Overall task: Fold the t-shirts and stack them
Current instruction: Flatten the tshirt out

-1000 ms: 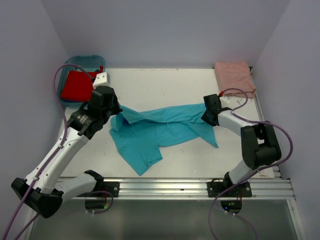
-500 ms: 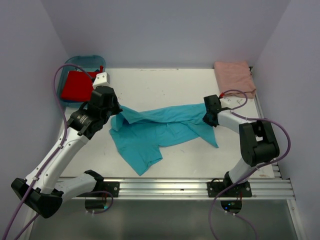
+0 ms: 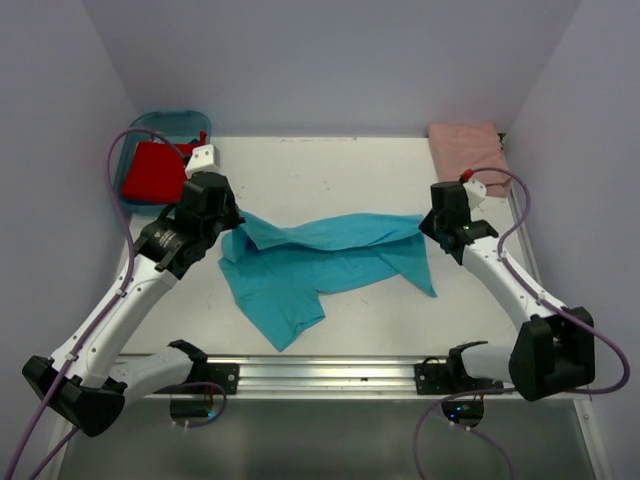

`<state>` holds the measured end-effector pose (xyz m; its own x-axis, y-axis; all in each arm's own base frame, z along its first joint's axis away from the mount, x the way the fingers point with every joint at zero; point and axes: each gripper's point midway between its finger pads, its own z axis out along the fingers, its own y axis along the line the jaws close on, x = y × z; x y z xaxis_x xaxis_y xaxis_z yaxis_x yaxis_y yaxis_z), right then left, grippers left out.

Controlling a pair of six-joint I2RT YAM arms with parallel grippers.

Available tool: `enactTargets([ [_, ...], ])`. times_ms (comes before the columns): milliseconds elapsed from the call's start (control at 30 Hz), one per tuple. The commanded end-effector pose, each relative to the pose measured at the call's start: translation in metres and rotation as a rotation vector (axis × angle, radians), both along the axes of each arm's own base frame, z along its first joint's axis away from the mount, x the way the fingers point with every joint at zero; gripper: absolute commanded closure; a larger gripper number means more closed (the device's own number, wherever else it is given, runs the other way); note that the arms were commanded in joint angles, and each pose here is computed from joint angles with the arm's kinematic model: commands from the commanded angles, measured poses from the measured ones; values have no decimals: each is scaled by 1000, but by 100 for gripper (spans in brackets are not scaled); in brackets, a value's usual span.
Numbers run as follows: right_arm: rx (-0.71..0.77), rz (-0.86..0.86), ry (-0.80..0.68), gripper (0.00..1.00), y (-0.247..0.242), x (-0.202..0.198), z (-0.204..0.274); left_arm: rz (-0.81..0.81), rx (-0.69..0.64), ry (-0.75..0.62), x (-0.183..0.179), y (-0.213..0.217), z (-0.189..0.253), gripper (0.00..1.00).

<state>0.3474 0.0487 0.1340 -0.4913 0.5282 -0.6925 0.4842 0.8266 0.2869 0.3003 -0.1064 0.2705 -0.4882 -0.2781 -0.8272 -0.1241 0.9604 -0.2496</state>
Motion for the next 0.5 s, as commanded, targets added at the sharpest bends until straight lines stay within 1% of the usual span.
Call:
enactTargets([
  [0, -31, 55, -52, 100, -3, -7, 38, 5, -11, -73, 4, 2, 16, 100],
  [133, -13, 176, -246, 100, 9, -19, 97, -46, -4, -182, 2, 2, 37, 100],
  [167, -15, 199, -289, 100, 10, -22, 109, -60, -17, -235, -4, 4, 51, 100],
  [200, -29, 223, -368, 100, 8, -33, 135, -94, -13, -280, -5, 2, 57, 100],
  [233, -38, 238, -399, 100, 7, -40, 148, -112, -22, -315, -9, 1, 65, 100],
  [267, -62, 253, -450, 100, 4, -47, 170, -136, -44, -381, -20, 3, 83, 100],
  [300, -71, 271, -490, 100, 2, -62, 186, -197, -47, -440, -26, -3, 94, 100],
  [333, -81, 277, -525, 100, -1, -71, 200, -225, -59, -478, -33, -4, 104, 100],
  [367, -88, 280, -569, 100, -4, -81, 218, -251, -80, -545, -48, -1, 122, 100],
  [400, -108, 306, -588, 100, -5, -91, 226, -304, -85, -593, -57, -5, 135, 100],
  [467, -124, 336, -713, 100, -10, -123, 261, -346, -104, -661, -79, -2, 158, 100],
])
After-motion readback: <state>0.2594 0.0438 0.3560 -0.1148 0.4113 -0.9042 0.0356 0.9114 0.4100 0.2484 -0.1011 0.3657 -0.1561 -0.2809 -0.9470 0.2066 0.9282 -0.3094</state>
